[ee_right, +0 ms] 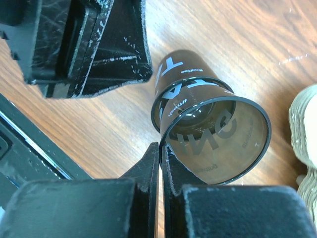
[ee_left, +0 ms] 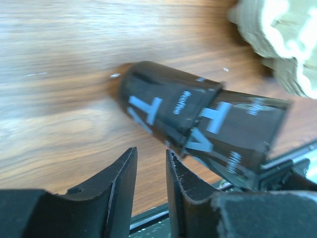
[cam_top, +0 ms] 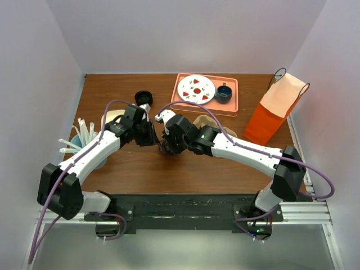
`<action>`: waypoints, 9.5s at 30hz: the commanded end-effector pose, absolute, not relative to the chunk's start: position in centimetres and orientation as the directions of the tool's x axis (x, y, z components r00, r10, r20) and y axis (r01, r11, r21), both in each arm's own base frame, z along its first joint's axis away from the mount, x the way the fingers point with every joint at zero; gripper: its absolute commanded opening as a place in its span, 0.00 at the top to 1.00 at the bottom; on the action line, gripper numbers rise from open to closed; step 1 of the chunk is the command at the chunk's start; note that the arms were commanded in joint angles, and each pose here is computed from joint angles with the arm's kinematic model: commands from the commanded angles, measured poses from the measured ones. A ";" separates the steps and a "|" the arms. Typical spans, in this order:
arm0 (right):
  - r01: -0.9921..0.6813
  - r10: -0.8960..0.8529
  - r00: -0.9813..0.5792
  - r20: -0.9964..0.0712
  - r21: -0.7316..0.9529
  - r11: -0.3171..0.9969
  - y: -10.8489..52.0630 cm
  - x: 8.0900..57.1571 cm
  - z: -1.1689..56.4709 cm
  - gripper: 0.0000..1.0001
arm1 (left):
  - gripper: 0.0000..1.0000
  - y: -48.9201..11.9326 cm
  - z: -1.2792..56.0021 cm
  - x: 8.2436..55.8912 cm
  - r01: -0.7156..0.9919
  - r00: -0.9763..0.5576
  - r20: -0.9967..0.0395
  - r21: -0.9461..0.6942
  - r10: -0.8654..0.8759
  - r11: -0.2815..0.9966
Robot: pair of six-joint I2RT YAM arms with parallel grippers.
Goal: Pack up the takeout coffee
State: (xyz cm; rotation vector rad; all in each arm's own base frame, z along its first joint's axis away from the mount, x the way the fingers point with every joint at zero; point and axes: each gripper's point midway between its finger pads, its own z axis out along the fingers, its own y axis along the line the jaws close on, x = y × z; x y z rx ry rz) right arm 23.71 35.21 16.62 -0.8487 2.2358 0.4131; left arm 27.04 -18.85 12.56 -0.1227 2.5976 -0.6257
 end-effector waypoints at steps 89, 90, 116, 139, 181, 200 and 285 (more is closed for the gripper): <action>-0.613 -0.506 -0.594 -0.625 -0.055 0.788 25.6 19.9 19.7 1.00 | 0.38 -23.5 16.9 46.1 0.073 -0.807 -0.550 -0.452 -0.214 0.889; -0.614 -0.505 -0.594 -0.626 -0.053 0.788 25.9 20.1 19.8 1.00 | 0.32 -23.0 17.9 46.4 0.069 -0.796 -0.560 -0.459 -0.228 0.885; -0.662 -0.666 -0.655 -0.356 -0.155 0.734 34.8 20.2 10.3 0.99 | 0.00 -6.6 27.1 37.9 -0.237 -0.606 -0.724 -0.229 -0.328 0.944; -0.640 -0.611 -0.661 -0.435 -0.097 0.762 36.0 20.3 16.3 0.67 | 0.02 -8.7 29.8 38.2 -0.095 -0.589 -0.753 -0.294 -0.292 0.951; -0.441 -0.216 -0.540 -0.814 0.055 0.896 26.9 20.1 34.2 0.63 | 0.55 -6.5 8.8 56.1 -0.340 -0.731 -0.541 -0.240 -0.417 0.909; -0.471 -0.332 -0.502 -0.799 -0.069 0.879 27.4 21.5 33.5 0.64 | 0.74 -5.9 7.4 57.2 -0.323 -0.734 -0.540 -0.256 -0.412 0.911; -0.836 0.217 0.079 -0.973 0.054 0.546 31.7 22.2 51.9 0.57 | 0.83 -20.4 47.9 24.3 0.548 -0.776 -0.401 -0.811 -0.487 -0.206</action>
